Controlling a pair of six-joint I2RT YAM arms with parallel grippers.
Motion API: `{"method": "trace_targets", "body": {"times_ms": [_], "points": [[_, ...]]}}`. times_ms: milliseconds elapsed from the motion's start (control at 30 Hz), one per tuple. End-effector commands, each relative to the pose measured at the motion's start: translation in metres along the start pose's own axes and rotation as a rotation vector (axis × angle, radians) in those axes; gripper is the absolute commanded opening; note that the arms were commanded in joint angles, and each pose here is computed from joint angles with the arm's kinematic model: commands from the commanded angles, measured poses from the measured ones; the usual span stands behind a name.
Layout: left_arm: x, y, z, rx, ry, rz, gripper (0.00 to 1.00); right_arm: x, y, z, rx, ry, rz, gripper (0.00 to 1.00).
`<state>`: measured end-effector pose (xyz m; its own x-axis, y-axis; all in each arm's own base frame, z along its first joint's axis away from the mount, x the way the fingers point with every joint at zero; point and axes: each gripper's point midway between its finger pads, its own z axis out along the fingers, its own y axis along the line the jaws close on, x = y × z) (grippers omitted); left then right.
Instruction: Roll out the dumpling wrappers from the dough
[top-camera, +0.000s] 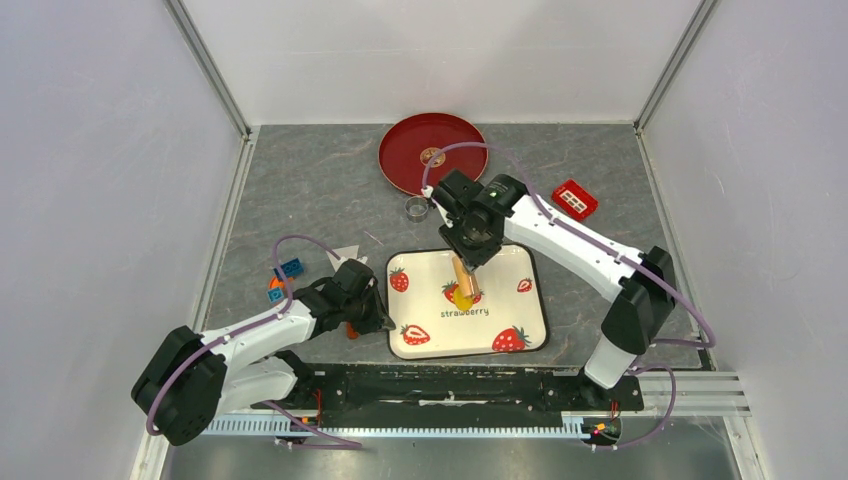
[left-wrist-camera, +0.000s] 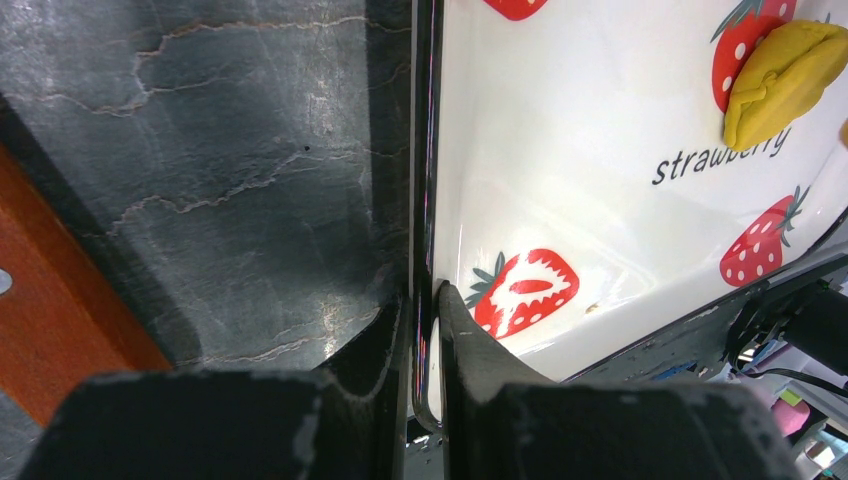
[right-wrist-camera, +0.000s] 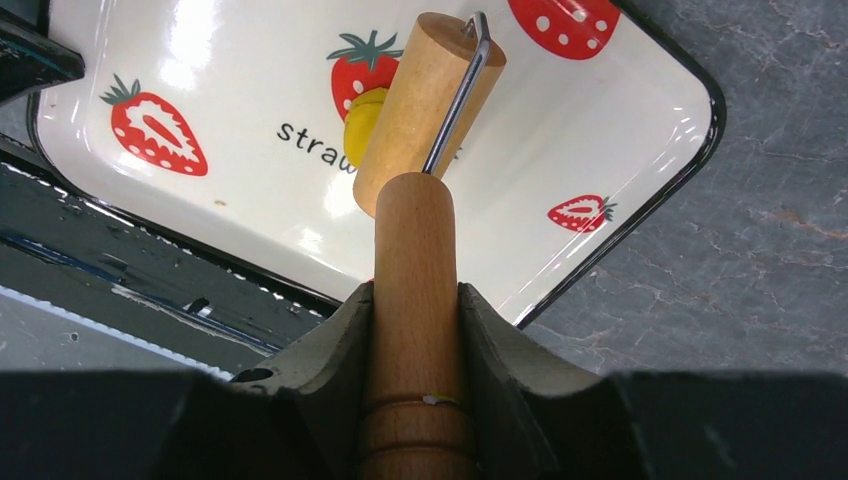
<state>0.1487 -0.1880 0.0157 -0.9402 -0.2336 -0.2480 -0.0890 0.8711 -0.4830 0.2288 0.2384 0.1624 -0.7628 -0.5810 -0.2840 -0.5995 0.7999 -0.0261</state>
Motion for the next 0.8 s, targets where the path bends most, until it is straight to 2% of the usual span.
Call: {"method": "trace_targets", "body": {"times_ms": [0, 400, 767], "points": [[-0.002, 0.013, 0.004, -0.059, -0.015, -0.012, 0.02, 0.002, 0.009, 0.008, -0.024, 0.014, -0.009, 0.0], [-0.002, 0.013, 0.004, -0.06, -0.017, -0.012, 0.02, 0.021, 0.015, 0.032, -0.044, 0.057, -0.012, 0.0], [-0.002, 0.014, 0.004, -0.06, -0.016, -0.012, 0.02, 0.04, -0.009, 0.036, 0.088, 0.112, -0.013, 0.0]]}}
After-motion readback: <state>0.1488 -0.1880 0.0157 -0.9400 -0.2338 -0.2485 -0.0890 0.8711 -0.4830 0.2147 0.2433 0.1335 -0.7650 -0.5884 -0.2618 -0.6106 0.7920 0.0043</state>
